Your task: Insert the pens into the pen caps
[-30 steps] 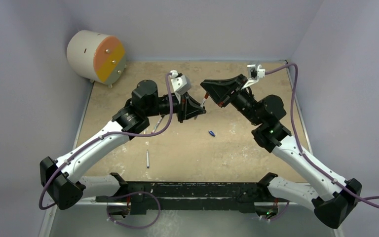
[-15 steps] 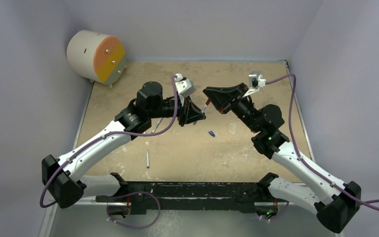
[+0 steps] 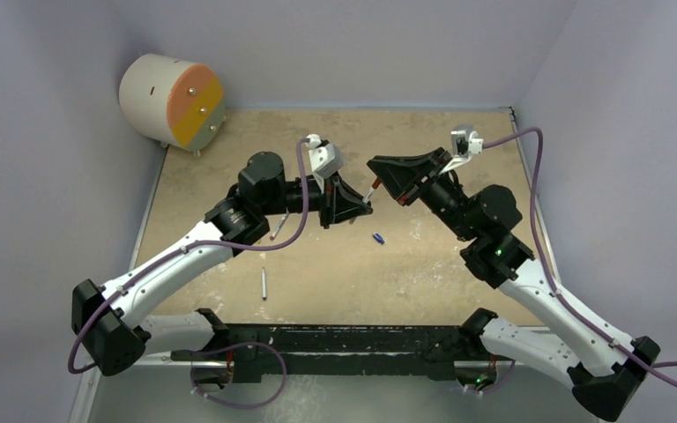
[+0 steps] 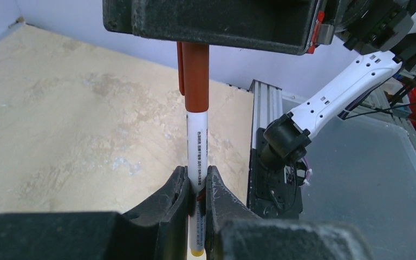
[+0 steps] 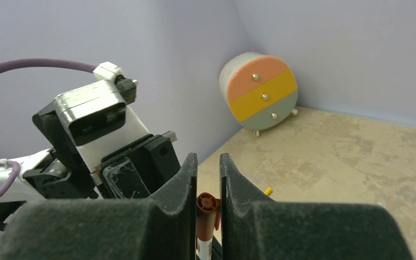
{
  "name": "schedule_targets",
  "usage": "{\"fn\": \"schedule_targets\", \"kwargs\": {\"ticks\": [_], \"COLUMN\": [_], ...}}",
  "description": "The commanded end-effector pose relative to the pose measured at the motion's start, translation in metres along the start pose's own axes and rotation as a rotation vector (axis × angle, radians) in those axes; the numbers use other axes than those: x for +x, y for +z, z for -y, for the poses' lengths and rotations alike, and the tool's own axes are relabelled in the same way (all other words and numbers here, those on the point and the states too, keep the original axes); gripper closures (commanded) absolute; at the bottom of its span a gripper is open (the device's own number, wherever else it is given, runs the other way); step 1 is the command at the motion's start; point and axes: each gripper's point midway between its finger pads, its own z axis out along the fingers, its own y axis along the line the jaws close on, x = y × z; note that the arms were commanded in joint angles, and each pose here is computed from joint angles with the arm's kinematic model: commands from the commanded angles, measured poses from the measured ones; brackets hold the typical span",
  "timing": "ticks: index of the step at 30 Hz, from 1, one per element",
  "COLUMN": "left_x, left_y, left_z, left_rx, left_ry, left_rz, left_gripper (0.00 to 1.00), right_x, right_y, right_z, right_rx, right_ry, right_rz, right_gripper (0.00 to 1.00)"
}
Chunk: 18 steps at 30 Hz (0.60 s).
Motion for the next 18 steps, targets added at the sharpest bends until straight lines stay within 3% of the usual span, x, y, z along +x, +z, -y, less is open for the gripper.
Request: {"fn": "schedule_targets", "kwargs": {"ticks": [1, 8, 10, 12, 15, 18], "left_x": [-0.076, -0.009, 0.007, 0.027, 0.070, 0.109], "left_y": [-0.019, -0.031, -0.037, -0.049, -0.073, -0.090], "left_z": [0.015, -0.020, -0.037, -0.075, -0.132, -0.168], "left_rx": [-0.014, -0.202, -0.302, -0.513, -0.835, -1.035], "left_ry": [0.171, 0.069, 0.057, 0.019, -0.012, -0.008], "left_rz": [0.302, 0.133, 0.081, 0.002, -0.160, -0.317], "left_gripper": [1.00, 1.00, 1.00, 1.00, 1.00, 1.00], "right_x": [0.034, -0.088, -0.104, -0.101, -0.072, -0.032], "right_y": [-0.021, -0.075, -0.092, -0.101, -0.100, -0.090], "right_z": [0.014, 0.031, 0.033, 0.042, 0.057, 0.064], "right_rx": [0.140, 0.410, 0.448, 0.506, 0.558, 0.522], "right_ry": [-0.014, -0.091, -0.132, -0.163, -0.176, -0.147], "right_rz": [-0.206, 0.171, 0.213, 0.183, 0.070, -0.028], "right_gripper": [0.96, 0.42, 0.42, 0.43, 0.43, 0.44]}}
